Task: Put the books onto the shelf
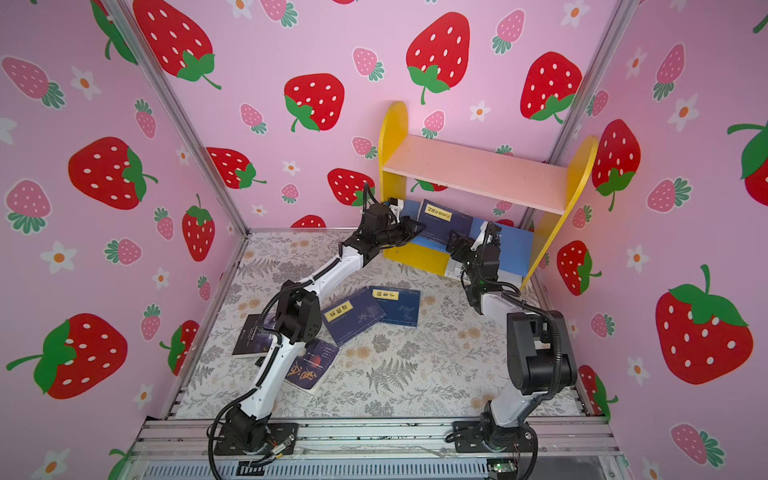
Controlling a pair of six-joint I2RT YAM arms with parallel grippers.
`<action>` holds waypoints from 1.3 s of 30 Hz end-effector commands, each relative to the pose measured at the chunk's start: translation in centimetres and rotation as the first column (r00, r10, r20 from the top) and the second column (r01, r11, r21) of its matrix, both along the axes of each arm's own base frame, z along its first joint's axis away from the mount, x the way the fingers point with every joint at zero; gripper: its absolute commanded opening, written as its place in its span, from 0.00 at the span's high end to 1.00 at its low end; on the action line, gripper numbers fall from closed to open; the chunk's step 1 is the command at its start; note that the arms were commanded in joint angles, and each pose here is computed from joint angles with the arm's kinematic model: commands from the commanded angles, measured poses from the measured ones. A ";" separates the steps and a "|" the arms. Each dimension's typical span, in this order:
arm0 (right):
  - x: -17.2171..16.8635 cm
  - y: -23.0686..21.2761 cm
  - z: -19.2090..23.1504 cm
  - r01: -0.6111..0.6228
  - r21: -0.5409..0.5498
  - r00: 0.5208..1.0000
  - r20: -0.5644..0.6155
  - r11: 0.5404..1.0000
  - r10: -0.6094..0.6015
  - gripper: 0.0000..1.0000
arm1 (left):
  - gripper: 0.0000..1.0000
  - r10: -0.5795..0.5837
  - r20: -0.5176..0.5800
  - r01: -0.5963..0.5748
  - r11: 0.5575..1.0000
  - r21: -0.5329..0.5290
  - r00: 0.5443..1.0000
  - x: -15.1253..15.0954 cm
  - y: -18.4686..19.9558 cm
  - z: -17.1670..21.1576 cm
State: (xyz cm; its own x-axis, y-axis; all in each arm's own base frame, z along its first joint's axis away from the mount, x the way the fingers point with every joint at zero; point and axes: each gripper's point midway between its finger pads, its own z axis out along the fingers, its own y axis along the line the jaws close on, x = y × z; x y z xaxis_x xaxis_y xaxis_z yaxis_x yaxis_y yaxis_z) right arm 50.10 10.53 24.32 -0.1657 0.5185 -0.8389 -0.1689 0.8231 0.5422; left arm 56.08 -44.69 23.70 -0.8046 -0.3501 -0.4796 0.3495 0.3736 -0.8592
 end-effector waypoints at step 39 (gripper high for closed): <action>3.6 6.5 -5.7 0.038 -0.028 0.989 -0.139 0.999 -0.041 0.23 | 0.26 0.274 0.122 -0.299 0.840 0.452 0.954 -0.9 15.2 -5.1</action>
State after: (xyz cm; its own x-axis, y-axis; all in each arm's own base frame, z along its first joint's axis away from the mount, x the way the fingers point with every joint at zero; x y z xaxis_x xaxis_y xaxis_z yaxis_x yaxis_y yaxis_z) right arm 52.93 15.18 19.78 -0.2336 0.5113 -0.8270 -0.0513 0.8429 0.5356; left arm 53.16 -31.15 17.27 -0.7277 -0.2525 -0.6377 0.2216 0.7933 -0.5671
